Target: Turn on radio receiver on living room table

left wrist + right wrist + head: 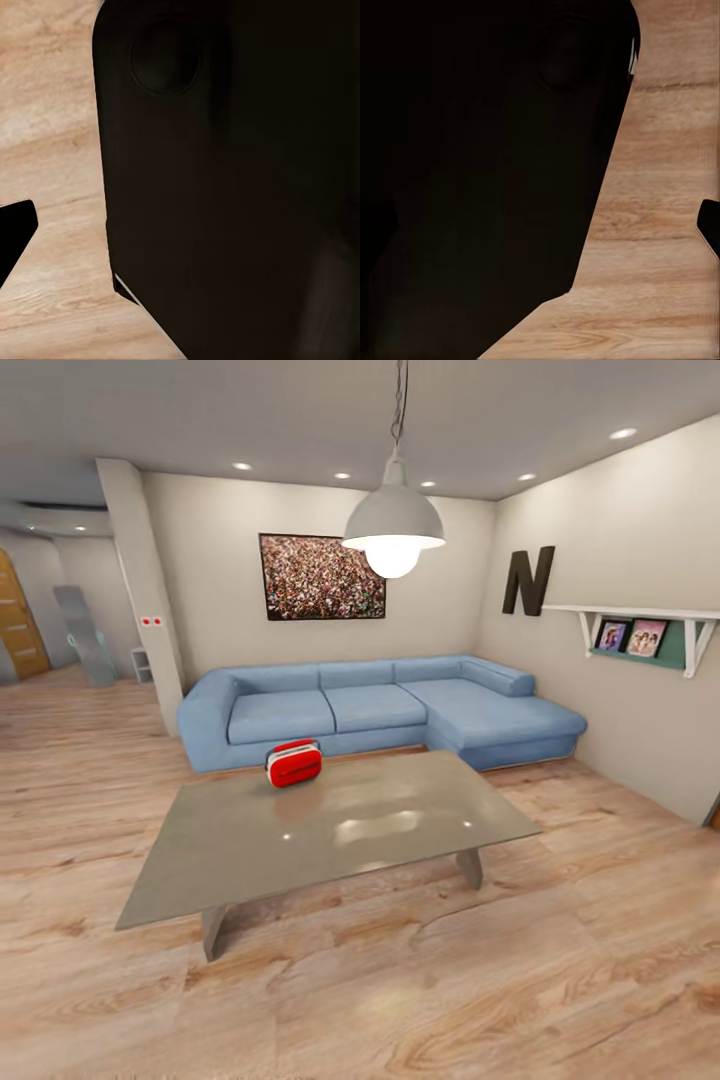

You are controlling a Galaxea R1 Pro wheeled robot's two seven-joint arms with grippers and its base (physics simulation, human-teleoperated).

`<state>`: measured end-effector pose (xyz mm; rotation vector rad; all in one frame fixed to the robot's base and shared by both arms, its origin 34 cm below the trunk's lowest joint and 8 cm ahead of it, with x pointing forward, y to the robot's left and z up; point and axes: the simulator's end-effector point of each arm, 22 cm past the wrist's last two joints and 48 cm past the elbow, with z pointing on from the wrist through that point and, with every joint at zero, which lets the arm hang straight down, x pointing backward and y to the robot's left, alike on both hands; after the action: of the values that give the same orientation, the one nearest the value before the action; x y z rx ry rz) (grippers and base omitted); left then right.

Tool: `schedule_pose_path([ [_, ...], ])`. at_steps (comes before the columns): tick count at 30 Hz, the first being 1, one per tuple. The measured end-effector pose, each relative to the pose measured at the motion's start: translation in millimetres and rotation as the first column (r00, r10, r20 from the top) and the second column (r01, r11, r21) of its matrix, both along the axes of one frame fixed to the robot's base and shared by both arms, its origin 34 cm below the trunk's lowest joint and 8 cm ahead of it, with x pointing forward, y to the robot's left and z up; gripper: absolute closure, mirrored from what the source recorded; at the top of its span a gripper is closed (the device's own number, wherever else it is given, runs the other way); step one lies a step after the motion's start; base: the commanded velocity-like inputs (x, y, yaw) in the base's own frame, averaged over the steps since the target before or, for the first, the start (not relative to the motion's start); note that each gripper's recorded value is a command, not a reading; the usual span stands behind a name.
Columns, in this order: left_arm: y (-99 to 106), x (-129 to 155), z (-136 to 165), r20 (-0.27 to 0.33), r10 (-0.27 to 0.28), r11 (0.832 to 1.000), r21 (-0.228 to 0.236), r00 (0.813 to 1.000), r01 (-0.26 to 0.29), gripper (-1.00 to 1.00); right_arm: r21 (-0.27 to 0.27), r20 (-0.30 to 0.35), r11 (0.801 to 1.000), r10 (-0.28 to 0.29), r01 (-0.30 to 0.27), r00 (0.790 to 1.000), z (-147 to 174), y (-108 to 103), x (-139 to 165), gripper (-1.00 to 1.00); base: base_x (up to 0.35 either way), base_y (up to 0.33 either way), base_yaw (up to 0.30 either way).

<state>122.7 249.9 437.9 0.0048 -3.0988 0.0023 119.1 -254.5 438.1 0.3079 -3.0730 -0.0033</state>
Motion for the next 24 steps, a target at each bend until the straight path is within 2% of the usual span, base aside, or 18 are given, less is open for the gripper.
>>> schedule_pose_path([
  [24, 0.0, -0.1, 0.0, 0.0, -0.007, 1.0, 0.0, 1.0, 0.007, -1.0, 0.0, 0.002, 1.0, 0.0, 0.0, 1.0, 0.0, 0.1, 0.5, -1.0, 0.0, 0.0, 0.272],
])
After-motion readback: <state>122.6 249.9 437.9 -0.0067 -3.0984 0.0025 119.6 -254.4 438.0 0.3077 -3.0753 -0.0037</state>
